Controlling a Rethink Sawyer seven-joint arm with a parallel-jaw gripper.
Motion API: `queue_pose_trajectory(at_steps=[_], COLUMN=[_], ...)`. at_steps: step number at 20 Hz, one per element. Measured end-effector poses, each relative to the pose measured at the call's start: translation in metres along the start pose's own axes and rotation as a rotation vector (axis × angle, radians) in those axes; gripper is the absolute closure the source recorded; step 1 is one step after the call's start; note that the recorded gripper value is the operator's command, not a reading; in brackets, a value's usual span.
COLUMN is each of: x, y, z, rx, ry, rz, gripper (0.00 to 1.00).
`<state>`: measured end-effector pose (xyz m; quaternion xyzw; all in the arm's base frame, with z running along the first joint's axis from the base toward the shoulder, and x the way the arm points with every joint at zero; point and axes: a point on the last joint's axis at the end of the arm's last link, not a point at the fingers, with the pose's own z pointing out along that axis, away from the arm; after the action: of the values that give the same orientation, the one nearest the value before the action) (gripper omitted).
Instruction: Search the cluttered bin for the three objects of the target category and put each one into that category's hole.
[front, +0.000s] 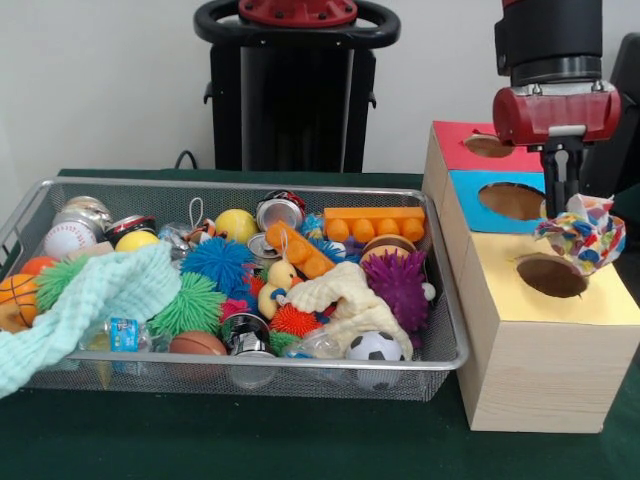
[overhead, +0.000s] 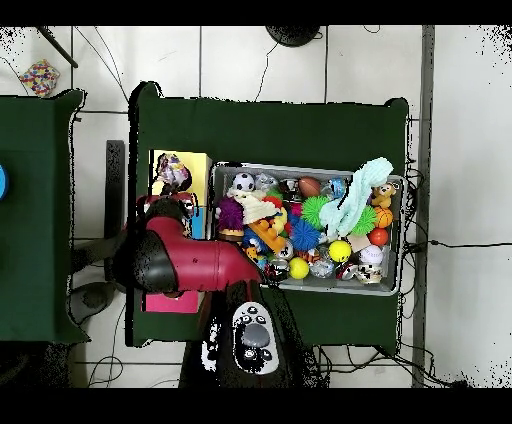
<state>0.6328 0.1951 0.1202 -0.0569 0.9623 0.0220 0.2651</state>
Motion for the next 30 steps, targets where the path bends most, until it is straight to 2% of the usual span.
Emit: queue_pose_trajectory(at_steps=[15, 22, 30], x=[0.008, 0.018, 0.018], y=[-0.025, -0.036, -0.036], z=[0.002, 0.012, 0.012], rx=[0.042, 0.047, 0.048], ry=[0.041, 0.066, 0.066], rz=[0.010, 0.027, 0.028], gripper=[1.00, 1.00, 1.00])
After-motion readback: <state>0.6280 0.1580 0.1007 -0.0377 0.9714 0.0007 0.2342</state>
